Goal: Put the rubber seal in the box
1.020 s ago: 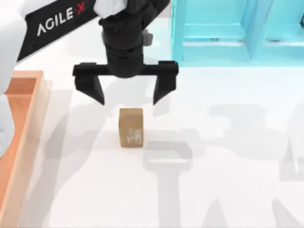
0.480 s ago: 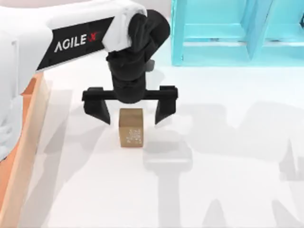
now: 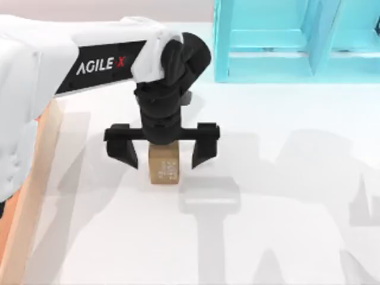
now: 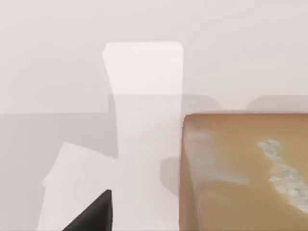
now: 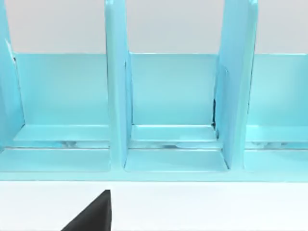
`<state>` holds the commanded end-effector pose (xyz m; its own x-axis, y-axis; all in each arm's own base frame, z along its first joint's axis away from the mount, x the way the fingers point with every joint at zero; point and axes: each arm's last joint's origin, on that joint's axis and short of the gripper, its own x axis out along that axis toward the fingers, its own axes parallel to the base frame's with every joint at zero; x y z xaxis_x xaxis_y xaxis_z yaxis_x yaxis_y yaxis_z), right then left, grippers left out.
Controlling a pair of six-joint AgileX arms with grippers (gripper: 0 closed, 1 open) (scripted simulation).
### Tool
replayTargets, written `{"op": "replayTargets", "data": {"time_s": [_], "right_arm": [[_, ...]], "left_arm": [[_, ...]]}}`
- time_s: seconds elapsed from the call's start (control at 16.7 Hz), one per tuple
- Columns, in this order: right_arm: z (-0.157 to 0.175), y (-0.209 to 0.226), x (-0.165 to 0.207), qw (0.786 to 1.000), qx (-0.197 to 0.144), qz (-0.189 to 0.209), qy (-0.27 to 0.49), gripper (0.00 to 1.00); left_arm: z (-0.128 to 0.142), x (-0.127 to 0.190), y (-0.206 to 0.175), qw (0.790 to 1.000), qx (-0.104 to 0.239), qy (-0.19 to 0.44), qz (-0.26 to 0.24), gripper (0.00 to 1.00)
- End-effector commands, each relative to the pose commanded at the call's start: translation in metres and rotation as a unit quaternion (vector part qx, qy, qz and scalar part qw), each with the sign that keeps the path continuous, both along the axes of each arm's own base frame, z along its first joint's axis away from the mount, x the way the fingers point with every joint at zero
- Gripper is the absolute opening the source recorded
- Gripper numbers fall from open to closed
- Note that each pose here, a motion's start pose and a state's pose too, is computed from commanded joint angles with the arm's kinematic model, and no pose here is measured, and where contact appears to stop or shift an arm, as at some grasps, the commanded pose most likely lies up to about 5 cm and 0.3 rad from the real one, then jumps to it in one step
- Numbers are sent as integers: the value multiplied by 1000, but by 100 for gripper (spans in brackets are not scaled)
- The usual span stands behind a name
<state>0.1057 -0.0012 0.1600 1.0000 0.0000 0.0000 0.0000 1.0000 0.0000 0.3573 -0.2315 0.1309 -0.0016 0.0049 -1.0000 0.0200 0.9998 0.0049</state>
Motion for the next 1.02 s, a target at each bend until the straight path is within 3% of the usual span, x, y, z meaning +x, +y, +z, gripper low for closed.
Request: {"op": "replayTargets", "data": {"time_s": [0.72,1.02], "right_arm": [[0,0,0,1000,0,0,0,100],[0,0,0,1000,0,0,0,100]], "left_arm": [[0,0,0,1000,0,0,0,2],[0,0,0,1000,0,0,0,0]]}}
